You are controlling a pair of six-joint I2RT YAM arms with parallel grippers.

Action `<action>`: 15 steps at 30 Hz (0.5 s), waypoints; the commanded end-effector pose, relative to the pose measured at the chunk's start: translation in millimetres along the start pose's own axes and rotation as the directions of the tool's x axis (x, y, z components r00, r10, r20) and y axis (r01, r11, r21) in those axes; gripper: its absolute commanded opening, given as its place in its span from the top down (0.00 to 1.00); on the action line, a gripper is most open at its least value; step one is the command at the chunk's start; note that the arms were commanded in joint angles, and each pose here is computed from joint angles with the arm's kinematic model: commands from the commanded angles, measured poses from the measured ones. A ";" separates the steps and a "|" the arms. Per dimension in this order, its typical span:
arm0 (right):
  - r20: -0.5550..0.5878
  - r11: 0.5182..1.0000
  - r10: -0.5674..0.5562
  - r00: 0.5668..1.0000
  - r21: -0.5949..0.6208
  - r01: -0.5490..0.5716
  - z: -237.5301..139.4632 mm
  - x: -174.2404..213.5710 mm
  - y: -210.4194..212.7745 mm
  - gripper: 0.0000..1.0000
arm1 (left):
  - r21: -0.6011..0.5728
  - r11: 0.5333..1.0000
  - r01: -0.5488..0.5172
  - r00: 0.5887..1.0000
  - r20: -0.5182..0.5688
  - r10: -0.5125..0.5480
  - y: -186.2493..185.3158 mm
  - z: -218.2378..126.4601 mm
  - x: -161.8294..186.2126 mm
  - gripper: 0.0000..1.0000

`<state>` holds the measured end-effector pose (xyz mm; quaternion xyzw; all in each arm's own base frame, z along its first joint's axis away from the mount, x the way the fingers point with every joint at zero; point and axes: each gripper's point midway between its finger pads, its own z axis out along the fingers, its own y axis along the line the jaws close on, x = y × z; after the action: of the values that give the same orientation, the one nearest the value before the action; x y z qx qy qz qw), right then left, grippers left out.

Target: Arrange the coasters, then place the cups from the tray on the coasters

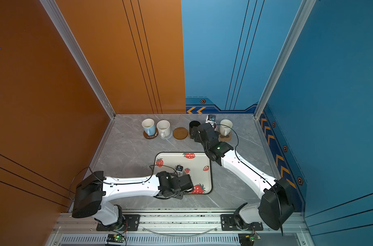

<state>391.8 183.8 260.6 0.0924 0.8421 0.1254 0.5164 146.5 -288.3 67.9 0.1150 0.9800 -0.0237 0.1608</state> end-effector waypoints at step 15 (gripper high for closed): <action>-0.016 1.000 0.022 1.000 -0.016 -0.023 7.0 5.9 0.5 0.00 | -0.049 0.998 -0.028 1.000 -0.002 0.028 6.7 4.3 -3.3 0.65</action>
<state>392.4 186.1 259.2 0.0908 0.8429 0.1327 0.5135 146.7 -288.1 65.1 0.1230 0.9794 -0.0178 0.1591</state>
